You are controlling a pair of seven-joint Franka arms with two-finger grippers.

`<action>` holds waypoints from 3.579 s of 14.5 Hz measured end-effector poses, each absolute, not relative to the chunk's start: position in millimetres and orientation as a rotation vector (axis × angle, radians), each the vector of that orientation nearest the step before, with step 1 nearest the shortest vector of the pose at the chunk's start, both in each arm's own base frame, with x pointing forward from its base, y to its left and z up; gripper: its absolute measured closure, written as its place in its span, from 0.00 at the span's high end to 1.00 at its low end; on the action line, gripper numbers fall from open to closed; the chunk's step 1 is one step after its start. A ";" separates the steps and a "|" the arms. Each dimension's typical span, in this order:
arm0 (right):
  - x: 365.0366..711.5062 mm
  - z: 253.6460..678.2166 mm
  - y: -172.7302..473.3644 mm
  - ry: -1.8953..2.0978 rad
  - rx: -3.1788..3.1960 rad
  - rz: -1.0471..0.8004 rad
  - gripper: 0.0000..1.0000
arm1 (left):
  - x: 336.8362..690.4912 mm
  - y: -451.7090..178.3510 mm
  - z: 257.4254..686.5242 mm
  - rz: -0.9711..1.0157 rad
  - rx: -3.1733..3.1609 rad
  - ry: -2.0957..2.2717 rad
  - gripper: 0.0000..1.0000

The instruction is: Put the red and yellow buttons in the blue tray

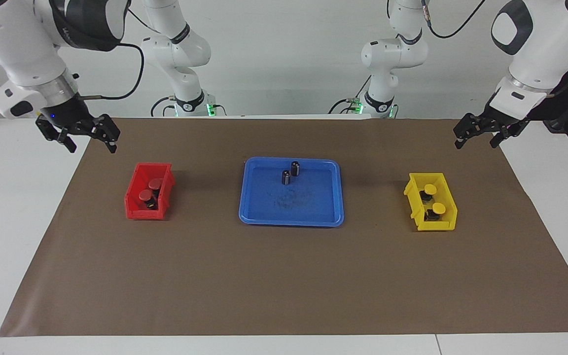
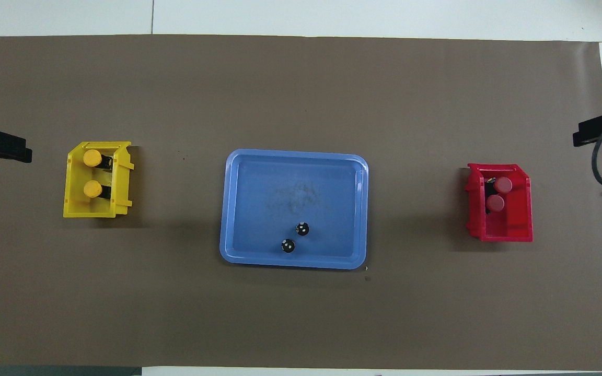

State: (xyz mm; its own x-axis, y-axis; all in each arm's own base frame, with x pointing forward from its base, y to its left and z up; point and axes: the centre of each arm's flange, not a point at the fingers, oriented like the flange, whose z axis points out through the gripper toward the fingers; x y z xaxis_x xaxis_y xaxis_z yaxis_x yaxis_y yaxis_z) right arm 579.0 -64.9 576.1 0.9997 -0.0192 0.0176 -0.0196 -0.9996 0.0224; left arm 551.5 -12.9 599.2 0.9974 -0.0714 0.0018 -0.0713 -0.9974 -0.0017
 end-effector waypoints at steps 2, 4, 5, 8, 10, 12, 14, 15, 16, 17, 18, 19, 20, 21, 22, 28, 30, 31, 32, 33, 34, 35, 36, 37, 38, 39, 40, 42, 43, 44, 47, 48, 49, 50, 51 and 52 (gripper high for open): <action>592.5 528.3 -63.2 -0.038 3.143 0.031 1.00 | 551.5 -12.9 599.2 -0.003 -3.138 0.112 1.00; 596.1 472.4 -63.0 -0.051 3.157 0.036 0.96 | 551.5 -12.9 599.2 -0.003 -3.138 0.112 1.00; 594.8 451.9 -63.2 -0.062 3.163 0.031 0.89 | 551.5 -12.8 599.1 -0.003 -3.138 0.112 1.00; 589.0 418.7 -60.2 -0.088 3.190 0.030 0.75 | 551.5 -12.6 598.9 -0.002 -3.138 0.105 1.00; 583.7 403.9 -59.2 -0.091 3.191 0.016 0.71 | 551.6 -12.6 598.4 0.000 -3.138 0.099 1.00; 578.0 390.6 -58.8 -0.093 3.191 -0.011 0.68 | 551.6 -12.6 598.4 -0.001 -3.139 0.092 1.00; 573.3 381.0 -57.9 -0.093 3.192 -0.038 0.64 | 551.7 -12.1 598.4 -0.001 -3.140 0.050 1.00; 571.9 378.1 -55.8 -0.088 3.193 -0.047 0.64 | 551.7 -12.1 598.4 -0.001 -3.140 0.029 1.00; 571.2 376.2 -52.2 -0.078 3.193 -0.053 0.63 | 551.7 -12.1 598.4 -0.001 -3.140 0.023 1.00; 570.9 374.4 -48.7 -0.069 3.193 -0.050 0.62 | 551.7 -12.1 598.3 -0.001 -3.140 0.023 1.00; 570.2 371.6 -46.4 -0.061 3.192 -0.043 0.62 | 551.6 -12.1 597.6 0.001 -3.140 0.023 1.00; 569.1 368.0 -45.3 -0.055 3.192 -0.036 0.62 | 551.6 -12.1 596.0 0.003 -3.140 0.025 1.00; 567.8 364.9 -45.3 -0.052 3.191 -0.035 0.62 | 551.8 -12.1 593.0 0.002 -3.140 0.026 1.00; 566.7 362.8 -45.7 -0.044 3.191 -0.036 0.62 | 551.8 -12.2 588.4 -0.006 -3.140 0.026 1.00; 566.1 362.0 -46.1 -0.034 3.191 -0.039 0.62 | 551.6 -12.4 582.6 -0.027 -3.140 0.026 1.00; 563.0 358.8 -51.3 -0.011 3.192 -0.050 0.62 | 546.4 -26.3 546.7 -0.071 -3.139 0.063 1.00; 560.6 356.2 -51.4 0.003 3.193 -0.060 0.61 | 547.0 -35.8 522.1 -0.086 -3.139 0.080 1.00; 559.6 355.3 -51.4 0.019 3.193 -0.063 0.60 | 547.7 -37.9 509.8 -0.093 -3.139 0.085 1.00; 558.7 354.9 -51.8 0.028 3.193 -0.064 0.59 | 550.0 -38.7 499.4 -0.099 -3.140 0.087 1.00; 557.9 354.8 -52.6 0.031 3.194 -0.065 0.59 | 554.7 -39.3 489.3 -0.112 -3.140 0.087 1.00; 557.0 354.4 -53.5 0.034 3.194 -0.067 0.58 | 561.6 -40.1 478.9 -0.129 -3.141 0.087 1.00; 556.1 353.6 -54.1 0.039 3.194 -0.065 0.58 | 568.1 -41.0 468.7 -0.142 -3.141 0.086 0.97; 555.1 352.0 -54.7 0.050 3.193 -0.053 0.59 | 573.6 -41.4 458.5 -0.146 -3.142 0.085 0.97; 553.4 349.4 -55.6 0.056 3.192 -0.046 0.58 | 577.8 -41.5 449.9 -0.148 -3.143 0.084 0.95; 551.3 346.5 -56.5 0.056 3.192 -0.047 0.58 | 581.2 -41.4 443.3 -0.151 -3.143 0.083 0.95; 549.8 344.5 -57.2 0.056 3.192 -0.052 0.56 | 583.3 -41.2 439.4 -0.154 -3.143 0.082 0.94; 549.0 343.5 -57.4 0.056 3.192 -0.055 0.56 | 584.2 -40.6 437.7 -0.155 -3.143 0.080 0.94; 547.8 343.1 -57.4 0.056 3.193 -0.058 0.54 | 584.6 -38.4 437.0 -0.154 -3.143 0.074 0.93; 547.1 343.2 -57.2 0.057 3.193 -0.058 0.47 | 584.7 -37.7 436.4 -0.153 -3.143 0.072 0.93; 546.6 343.5 -56.6 0.059 3.193 -0.058 0.47 | 584.9 -36.9 435.6 -0.151 -3.143 0.070 0.93; 546.6 344.8 -54.1 0.066 3.193 -0.054 0.41 | 585.5 -35.3 435.8 -0.152 -3.143 0.066 0.93; 547.6 346.7 -54.0 0.074 3.188 -0.048 0.41 | 586.5 -35.4 437.9 -0.158 -3.143 0.066 0.93; 550.5 352.0 -54.8 0.095 3.174 -0.044 0.41 | 588.1 -35.4 440.3 -0.164 -3.143 0.066 0.93; 555.5 362.7 -56.0 0.123 3.153 -0.055 0.41 | 589.7 -35.6 442.2 -0.169 -3.143 0.066 0.94; 562.8 380.7 -57.4 0.152 3.127 -0.071 0.41 | 591.0 -35.6 443.3 -0.172 -3.143 0.066 0.94; 570.6 403.0 -57.7 0.175 3.103 -0.081 0.41 | 591.6 -35.4 443.2 -0.172 -3.143 0.065 0.94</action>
